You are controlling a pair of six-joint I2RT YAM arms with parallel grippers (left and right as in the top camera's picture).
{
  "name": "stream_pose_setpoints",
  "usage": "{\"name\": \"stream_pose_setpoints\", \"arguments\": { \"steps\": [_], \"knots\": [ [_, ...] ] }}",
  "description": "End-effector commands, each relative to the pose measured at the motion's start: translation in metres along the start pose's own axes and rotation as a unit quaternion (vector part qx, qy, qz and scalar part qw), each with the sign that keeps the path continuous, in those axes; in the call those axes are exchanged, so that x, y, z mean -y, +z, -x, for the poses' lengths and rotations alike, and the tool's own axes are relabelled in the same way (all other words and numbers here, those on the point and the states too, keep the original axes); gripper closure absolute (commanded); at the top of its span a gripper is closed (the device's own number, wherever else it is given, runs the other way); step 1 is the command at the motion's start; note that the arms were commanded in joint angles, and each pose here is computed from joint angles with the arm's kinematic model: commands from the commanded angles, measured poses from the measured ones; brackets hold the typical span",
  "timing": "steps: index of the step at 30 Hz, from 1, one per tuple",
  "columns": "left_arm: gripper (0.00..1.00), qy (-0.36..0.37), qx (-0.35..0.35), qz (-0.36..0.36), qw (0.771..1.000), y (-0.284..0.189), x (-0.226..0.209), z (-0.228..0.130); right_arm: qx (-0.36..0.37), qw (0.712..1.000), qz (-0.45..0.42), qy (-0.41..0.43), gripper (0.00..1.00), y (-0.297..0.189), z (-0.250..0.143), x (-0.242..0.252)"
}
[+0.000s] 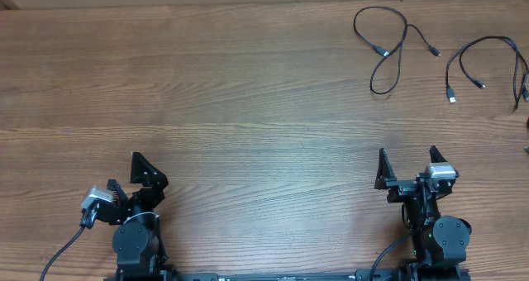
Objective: Untangle cables
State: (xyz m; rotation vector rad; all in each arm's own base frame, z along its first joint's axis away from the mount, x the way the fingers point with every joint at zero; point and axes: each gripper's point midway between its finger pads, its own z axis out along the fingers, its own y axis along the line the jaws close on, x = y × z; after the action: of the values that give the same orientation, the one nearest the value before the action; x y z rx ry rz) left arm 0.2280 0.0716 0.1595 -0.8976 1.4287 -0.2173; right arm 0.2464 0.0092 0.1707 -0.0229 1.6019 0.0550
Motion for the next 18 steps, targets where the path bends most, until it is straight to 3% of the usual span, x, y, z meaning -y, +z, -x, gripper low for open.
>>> {"name": "stream_pose_setpoints", "arguments": {
  "steps": [1,18],
  "knots": [
    [0.0,0.014,0.001,0.001,1.0,0.0002,-0.0014,-0.0003,0.004,1.0,-0.002,-0.002,0.0,0.0,-0.0009,0.0006],
    [0.01,0.003,0.023,-0.027,0.999,0.0032,0.0057,0.0018,0.004,1.0,-0.002,-0.002,0.0,0.0,-0.0009,0.0007]
  ]
}}
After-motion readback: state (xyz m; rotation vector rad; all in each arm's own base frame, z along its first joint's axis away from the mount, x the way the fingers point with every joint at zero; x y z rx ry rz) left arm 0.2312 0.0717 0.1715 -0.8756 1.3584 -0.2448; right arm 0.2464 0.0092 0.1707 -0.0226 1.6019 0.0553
